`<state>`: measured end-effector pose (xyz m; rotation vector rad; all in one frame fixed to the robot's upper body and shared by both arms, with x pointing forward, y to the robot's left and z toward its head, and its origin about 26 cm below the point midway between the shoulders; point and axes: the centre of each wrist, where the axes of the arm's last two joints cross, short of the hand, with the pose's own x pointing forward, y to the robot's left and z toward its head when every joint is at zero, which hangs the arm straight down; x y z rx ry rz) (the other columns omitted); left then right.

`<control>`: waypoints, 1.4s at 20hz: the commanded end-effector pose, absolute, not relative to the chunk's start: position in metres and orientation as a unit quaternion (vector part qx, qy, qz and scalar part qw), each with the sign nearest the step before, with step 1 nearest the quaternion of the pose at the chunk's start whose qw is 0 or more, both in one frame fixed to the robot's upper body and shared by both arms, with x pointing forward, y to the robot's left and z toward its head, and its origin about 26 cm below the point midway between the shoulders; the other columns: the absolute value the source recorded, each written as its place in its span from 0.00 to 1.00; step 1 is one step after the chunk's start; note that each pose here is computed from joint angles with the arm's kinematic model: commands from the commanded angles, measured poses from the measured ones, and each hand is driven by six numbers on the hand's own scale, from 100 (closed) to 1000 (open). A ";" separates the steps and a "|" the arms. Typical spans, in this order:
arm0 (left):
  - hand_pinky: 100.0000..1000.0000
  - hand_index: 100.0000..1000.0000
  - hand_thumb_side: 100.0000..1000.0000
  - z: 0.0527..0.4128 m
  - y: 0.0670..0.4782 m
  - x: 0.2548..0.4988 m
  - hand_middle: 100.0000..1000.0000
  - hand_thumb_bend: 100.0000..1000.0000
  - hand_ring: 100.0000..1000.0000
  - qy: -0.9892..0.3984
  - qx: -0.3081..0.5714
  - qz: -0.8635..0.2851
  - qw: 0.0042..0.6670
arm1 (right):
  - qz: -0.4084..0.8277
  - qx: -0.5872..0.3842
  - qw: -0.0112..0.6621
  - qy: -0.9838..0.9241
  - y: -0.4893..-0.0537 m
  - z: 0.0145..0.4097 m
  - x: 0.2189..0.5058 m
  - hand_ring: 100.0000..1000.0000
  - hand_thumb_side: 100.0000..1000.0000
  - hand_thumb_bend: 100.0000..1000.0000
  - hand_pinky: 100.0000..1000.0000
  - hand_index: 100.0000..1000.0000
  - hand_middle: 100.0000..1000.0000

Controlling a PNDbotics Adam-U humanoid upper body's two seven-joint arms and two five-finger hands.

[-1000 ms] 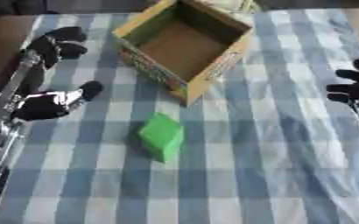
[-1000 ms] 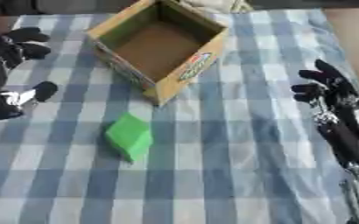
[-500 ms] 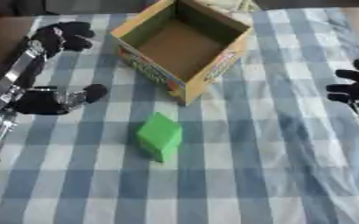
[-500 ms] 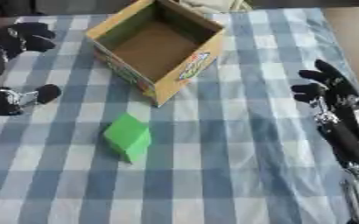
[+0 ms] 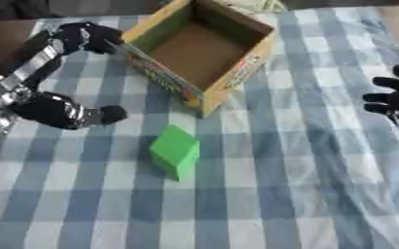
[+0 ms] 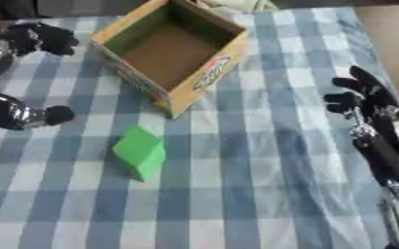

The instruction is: Pick up objects on the table and place them in the box.

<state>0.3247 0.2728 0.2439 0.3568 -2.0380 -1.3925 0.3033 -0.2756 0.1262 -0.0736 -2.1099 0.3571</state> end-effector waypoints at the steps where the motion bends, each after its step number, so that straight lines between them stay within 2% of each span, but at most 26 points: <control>1: 0.79 0.88 0.37 0.260 0.270 0.323 0.73 0.62 0.75 -0.751 0.142 -0.575 0.293 | 0.159 -0.038 0.470 -0.867 -0.279 0.133 0.302 0.73 0.55 0.00 0.73 0.96 0.80; 11: 0.79 0.87 0.37 0.264 0.237 0.337 0.72 0.64 0.75 -0.677 0.106 -0.684 0.252 | 0.163 -0.035 0.474 -0.865 -0.278 0.131 0.302 0.73 0.55 0.00 0.73 0.96 0.80; 28: 0.78 0.86 0.38 0.230 0.213 0.373 0.71 0.64 0.74 -0.593 0.072 -0.759 0.259 | 0.165 -0.032 0.476 -0.863 -0.278 0.130 0.301 0.73 0.56 0.00 0.73 0.96 0.80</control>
